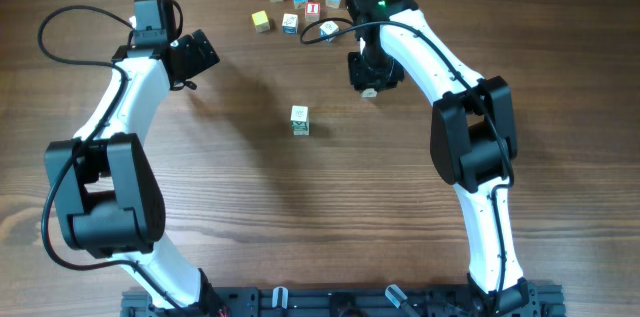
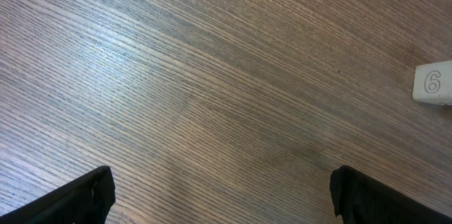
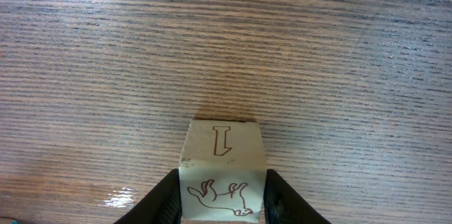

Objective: Form a tower
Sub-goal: 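Grasp a cream block printed I with the right gripper, then carry the cream block over the stack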

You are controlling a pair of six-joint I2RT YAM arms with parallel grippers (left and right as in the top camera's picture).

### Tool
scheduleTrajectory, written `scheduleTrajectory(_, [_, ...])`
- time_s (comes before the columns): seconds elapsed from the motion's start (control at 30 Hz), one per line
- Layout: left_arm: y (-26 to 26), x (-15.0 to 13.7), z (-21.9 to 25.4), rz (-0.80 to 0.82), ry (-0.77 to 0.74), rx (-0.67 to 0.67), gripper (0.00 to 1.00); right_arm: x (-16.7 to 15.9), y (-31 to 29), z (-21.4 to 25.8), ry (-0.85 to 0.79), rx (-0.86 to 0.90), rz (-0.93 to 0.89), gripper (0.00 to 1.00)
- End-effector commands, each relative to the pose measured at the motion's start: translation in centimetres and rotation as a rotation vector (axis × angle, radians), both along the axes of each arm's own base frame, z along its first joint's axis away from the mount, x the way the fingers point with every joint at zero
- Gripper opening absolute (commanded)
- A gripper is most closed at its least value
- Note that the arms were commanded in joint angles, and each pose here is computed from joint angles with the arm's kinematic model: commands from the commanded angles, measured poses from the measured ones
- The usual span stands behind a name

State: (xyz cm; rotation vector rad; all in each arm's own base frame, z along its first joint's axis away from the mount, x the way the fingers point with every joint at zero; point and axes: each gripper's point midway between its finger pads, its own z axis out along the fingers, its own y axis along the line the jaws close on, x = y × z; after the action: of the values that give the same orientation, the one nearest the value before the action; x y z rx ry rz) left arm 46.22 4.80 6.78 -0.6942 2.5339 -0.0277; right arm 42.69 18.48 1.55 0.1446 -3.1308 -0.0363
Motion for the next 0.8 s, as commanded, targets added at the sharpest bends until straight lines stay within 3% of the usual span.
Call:
scheduleTrajectory(0.0, [0.2,0.2,0.0,0.000,0.000,0.008,1.00,0.2,0.0,1.4,-0.031,0.003,0.018,0.31])
scheduleTrajectory(0.47, [0.2,0.2,0.0,0.000,0.000,0.007,1.00,1.4,0.5,1.5,-0.080,0.022,0.032,0.36])
scheduleTrajectory(0.57, [0.2,0.2,0.0,0.000,0.000,0.008,1.00,1.4,0.5,1.5,-0.081,0.022,0.046,0.34])
scheduleTrajectory(0.67, [0.2,0.2,0.0,0.000,0.000,0.007,1.00,1.5,0.5,1.5,-0.085,0.023,0.045,0.24])
scheduleTrajectory(0.77, [0.2,0.2,0.0,0.000,0.000,0.007,1.00,2.3,0.9,4.0,-0.125,0.040,0.043,0.25])
